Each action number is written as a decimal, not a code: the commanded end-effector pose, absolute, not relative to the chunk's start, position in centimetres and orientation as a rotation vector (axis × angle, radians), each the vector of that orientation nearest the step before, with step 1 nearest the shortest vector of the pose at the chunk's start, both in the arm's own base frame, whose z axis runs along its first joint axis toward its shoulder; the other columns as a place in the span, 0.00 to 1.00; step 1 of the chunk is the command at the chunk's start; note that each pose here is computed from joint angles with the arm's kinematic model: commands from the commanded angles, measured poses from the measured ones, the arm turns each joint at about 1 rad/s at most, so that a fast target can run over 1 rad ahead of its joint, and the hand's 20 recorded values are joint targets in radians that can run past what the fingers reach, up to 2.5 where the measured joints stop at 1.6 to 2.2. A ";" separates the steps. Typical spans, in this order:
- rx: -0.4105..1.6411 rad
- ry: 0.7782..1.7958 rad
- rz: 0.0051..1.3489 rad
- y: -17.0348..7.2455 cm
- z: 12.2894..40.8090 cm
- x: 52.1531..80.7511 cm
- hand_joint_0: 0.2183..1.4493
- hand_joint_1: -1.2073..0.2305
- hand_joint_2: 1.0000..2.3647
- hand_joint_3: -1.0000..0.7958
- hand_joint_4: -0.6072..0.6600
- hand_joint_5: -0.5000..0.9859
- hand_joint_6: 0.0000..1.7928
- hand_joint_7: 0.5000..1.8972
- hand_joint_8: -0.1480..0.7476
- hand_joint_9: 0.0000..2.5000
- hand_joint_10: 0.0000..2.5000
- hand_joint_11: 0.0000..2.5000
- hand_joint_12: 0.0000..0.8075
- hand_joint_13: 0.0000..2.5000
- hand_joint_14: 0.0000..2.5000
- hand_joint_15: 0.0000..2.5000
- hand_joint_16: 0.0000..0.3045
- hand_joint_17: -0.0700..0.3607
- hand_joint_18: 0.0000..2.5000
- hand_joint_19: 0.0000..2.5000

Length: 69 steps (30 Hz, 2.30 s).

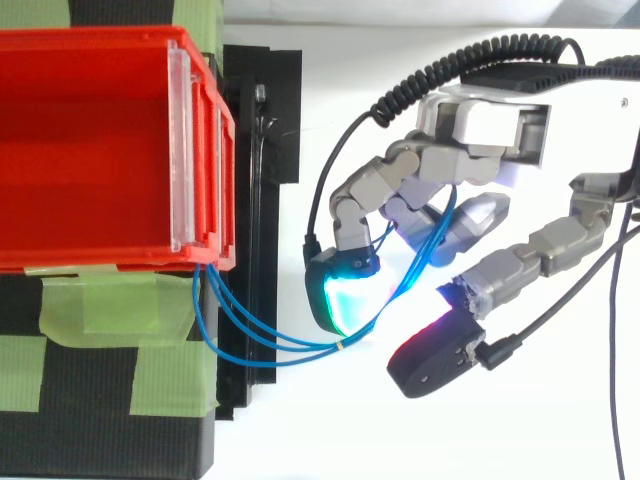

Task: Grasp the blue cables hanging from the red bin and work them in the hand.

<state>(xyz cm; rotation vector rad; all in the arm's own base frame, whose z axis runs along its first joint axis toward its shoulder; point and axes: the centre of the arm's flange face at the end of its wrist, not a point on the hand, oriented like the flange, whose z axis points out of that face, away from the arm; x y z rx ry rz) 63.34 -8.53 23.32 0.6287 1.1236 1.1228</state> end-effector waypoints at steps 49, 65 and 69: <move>0.526 1.184 1.124 -8.8 26.0 65.1 0.58 0.49 0.01 0.18 0.67 0.48 0.18 0.54 0.54 0.30 1.00 0.74 0.47 0.39 1.00 0.50 0.15 0.40 0.56 0.73; 0.527 1.183 1.122 -8.9 26.0 65.0 0.52 0.45 0.00 0.00 0.70 0.53 0.19 0.51 0.54 0.34 1.00 0.73 0.48 0.41 1.00 0.51 0.16 0.42 0.58 0.71; 0.527 1.183 1.122 -8.9 26.0 65.0 0.50 0.44 0.00 0.00 0.69 0.54 0.17 0.52 0.54 0.34 1.00 0.74 0.49 0.41 1.00 0.51 0.16 0.42 0.58 0.71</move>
